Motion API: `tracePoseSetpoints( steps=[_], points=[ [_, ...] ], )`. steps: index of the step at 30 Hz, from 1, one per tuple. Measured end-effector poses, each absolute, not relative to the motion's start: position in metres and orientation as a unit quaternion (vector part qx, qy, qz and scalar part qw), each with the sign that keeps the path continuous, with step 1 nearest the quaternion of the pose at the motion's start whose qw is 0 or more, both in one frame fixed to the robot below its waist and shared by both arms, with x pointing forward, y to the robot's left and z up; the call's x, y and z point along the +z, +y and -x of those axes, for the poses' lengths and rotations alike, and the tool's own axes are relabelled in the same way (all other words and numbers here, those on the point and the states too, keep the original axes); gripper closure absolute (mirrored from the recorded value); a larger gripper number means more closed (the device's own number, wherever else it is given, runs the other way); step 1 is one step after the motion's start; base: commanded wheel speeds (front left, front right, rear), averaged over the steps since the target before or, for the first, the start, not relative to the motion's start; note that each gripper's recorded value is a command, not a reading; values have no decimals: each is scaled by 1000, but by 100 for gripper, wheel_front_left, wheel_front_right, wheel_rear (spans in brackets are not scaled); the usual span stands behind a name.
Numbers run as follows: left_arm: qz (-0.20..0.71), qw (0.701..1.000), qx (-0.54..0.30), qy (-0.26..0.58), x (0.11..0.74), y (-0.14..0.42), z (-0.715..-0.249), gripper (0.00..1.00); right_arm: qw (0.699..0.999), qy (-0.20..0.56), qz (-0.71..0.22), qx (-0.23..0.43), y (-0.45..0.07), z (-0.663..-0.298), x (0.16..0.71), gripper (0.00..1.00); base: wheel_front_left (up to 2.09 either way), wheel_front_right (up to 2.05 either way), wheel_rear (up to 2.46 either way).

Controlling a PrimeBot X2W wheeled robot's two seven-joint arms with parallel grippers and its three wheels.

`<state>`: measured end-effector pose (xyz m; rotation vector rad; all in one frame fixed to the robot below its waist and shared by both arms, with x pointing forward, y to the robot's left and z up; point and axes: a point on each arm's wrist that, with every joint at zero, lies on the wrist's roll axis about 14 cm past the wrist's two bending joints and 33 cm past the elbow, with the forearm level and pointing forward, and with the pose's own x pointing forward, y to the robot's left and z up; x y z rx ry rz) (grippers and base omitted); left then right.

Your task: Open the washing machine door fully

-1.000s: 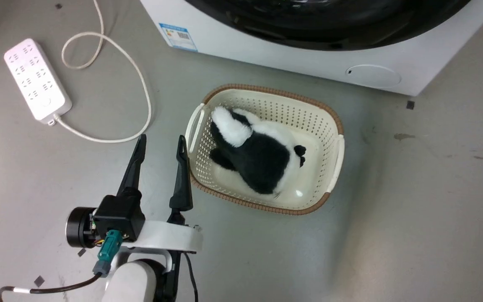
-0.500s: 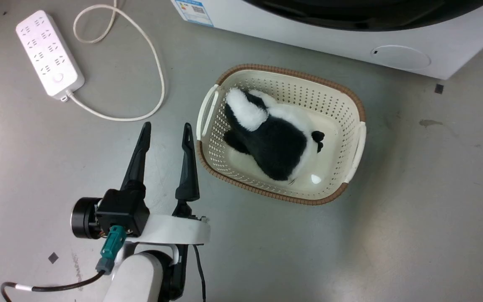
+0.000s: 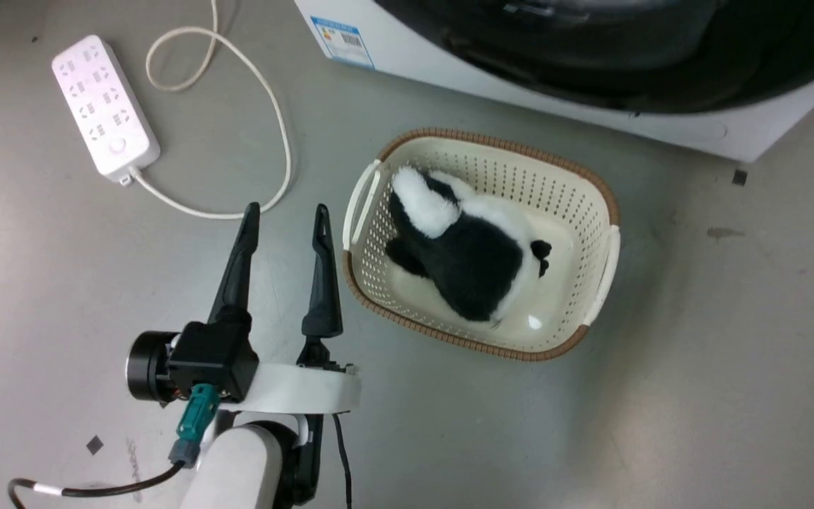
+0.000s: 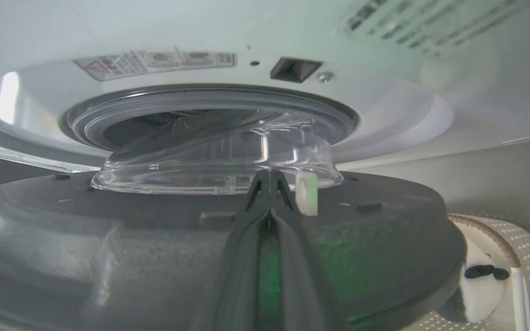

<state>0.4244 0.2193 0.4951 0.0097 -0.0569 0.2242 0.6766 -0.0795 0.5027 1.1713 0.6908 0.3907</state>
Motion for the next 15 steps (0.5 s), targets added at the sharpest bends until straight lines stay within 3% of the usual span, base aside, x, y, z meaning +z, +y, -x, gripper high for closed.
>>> tracePoseSetpoints(
  steps=[5, 15],
  points=[
    [-2, 993, 110, -48, 509, 217, -417, 0, 727, 348, -551, 214, -62, -644, 506, 100, 0, 0, 0],
    [8, 993, 102, -65, 526, 213, -386, 0, 699, 394, -541, 253, -48, -568, 505, 100, 0, 0, 0]
  ],
)
